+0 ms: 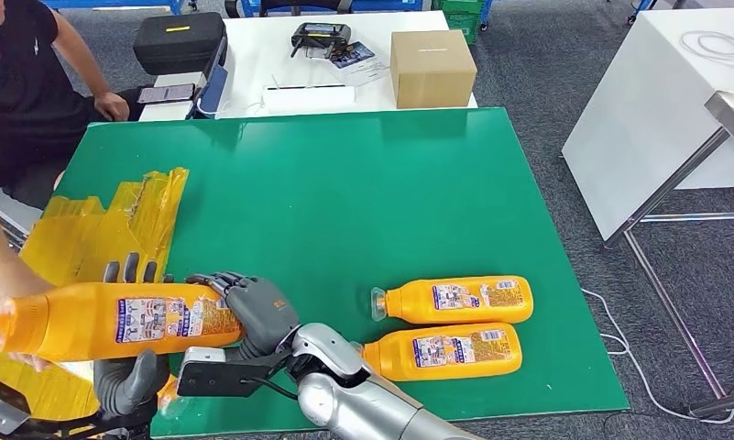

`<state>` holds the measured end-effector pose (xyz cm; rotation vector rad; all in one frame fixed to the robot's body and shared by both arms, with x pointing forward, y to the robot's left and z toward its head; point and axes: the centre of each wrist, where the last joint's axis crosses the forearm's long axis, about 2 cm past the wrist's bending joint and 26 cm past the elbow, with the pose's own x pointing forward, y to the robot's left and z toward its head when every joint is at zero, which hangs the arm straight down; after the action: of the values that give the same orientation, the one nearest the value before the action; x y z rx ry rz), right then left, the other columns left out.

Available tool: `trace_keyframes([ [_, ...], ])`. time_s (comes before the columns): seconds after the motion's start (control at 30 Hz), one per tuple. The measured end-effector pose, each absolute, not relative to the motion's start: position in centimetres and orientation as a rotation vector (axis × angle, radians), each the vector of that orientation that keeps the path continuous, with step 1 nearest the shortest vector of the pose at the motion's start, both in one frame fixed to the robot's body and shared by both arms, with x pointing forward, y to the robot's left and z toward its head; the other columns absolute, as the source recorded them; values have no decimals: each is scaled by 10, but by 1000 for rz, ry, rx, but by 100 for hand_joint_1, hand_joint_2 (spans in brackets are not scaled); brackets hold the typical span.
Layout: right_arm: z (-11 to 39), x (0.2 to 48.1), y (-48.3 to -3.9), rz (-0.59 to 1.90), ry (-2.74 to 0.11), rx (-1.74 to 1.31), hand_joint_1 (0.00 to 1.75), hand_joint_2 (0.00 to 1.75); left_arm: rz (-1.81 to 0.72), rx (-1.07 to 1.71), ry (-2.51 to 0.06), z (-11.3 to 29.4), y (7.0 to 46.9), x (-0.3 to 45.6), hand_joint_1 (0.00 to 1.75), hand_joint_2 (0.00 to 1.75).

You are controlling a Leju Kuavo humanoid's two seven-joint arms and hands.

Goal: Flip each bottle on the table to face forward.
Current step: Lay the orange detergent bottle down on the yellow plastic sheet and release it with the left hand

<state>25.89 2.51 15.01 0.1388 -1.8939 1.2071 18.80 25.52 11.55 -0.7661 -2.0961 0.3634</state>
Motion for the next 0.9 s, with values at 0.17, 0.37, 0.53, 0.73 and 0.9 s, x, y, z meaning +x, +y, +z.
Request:
trace_keyframes([
  [0.17, 151, 260, 25, 1210, -1902, 138, 174, 175, 372, -811, -2117, 116, 255, 188, 69, 175],
  [0.37, 151, 261, 24, 1212, -1909, 137, 175, 175, 362, -844, -2141, 116, 256, 187, 175, 175],
  [0.53, 151, 261, 24, 1213, -1913, 138, 175, 175, 353, -845, -2148, 116, 257, 187, 175, 175],
  [0.73, 151, 261, 24, 1213, -1914, 139, 175, 175, 351, -846, -2151, 116, 257, 188, 175, 175],
  [0.9, 152, 262, 24, 1214, -1919, 133, 175, 175, 326, -835, -2157, 117, 257, 189, 175, 175],
])
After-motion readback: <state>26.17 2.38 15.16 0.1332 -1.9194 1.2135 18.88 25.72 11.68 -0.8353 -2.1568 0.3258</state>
